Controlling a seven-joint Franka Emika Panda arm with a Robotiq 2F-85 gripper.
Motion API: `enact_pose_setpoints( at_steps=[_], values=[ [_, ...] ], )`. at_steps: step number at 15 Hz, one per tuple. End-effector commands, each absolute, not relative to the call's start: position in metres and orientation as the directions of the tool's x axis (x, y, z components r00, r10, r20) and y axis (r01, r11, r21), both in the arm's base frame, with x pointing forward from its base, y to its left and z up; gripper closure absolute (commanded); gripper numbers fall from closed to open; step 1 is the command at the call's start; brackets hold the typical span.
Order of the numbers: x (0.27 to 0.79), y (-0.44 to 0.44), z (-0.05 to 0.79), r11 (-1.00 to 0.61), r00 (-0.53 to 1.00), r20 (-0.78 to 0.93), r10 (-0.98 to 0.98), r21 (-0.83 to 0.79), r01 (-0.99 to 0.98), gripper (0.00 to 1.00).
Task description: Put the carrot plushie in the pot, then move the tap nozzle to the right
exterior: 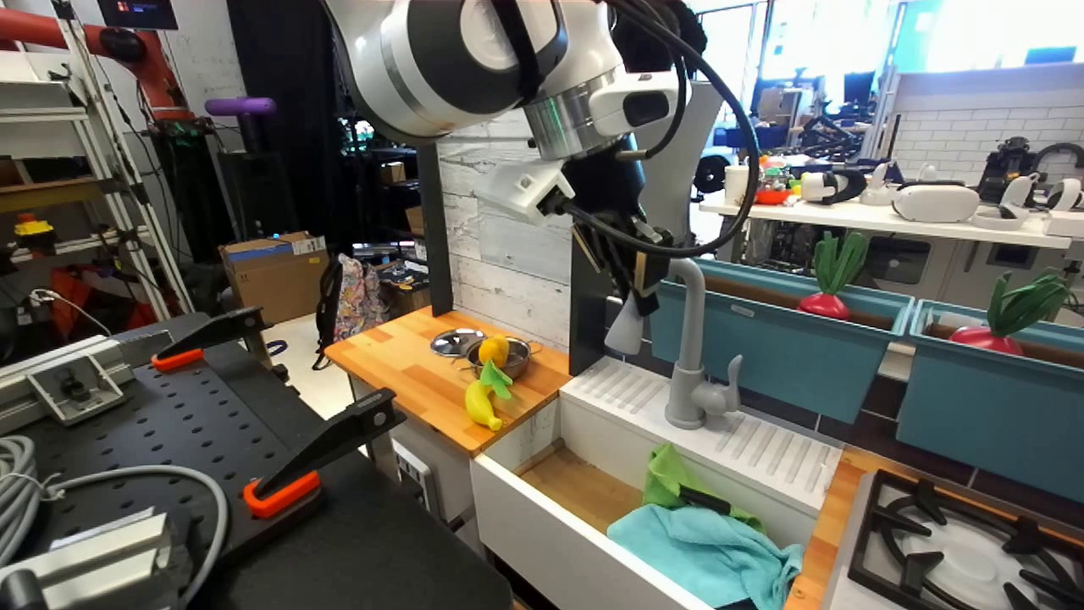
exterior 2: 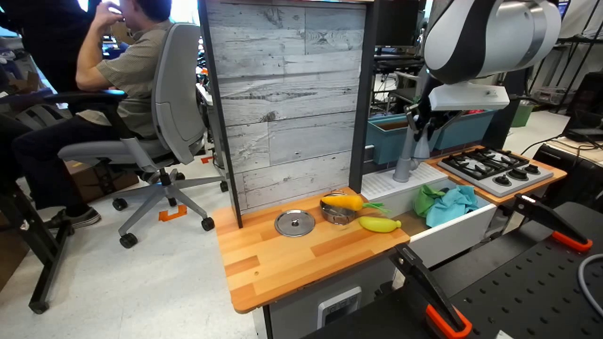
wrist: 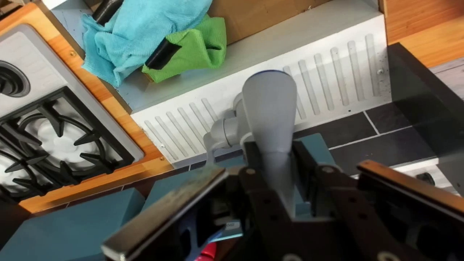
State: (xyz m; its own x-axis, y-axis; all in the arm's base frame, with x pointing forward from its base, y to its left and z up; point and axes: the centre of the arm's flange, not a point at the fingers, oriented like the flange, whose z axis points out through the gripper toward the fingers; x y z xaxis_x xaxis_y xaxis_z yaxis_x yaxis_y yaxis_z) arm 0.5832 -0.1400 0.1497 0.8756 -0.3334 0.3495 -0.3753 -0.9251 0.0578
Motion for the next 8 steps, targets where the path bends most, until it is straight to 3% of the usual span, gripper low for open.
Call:
enact_pose_setpoints(
  at_steps=[1, 8],
  values=[
    [0.594, -0.126, 0.146, -0.924, 0.848, 0.378, -0.373, -0.063, -0.378, 0.93],
    [0.623, -0.105, 0.145, -0.917, 0.849, 0.348, -0.399, -0.181, -0.357, 0.93]
  ],
)
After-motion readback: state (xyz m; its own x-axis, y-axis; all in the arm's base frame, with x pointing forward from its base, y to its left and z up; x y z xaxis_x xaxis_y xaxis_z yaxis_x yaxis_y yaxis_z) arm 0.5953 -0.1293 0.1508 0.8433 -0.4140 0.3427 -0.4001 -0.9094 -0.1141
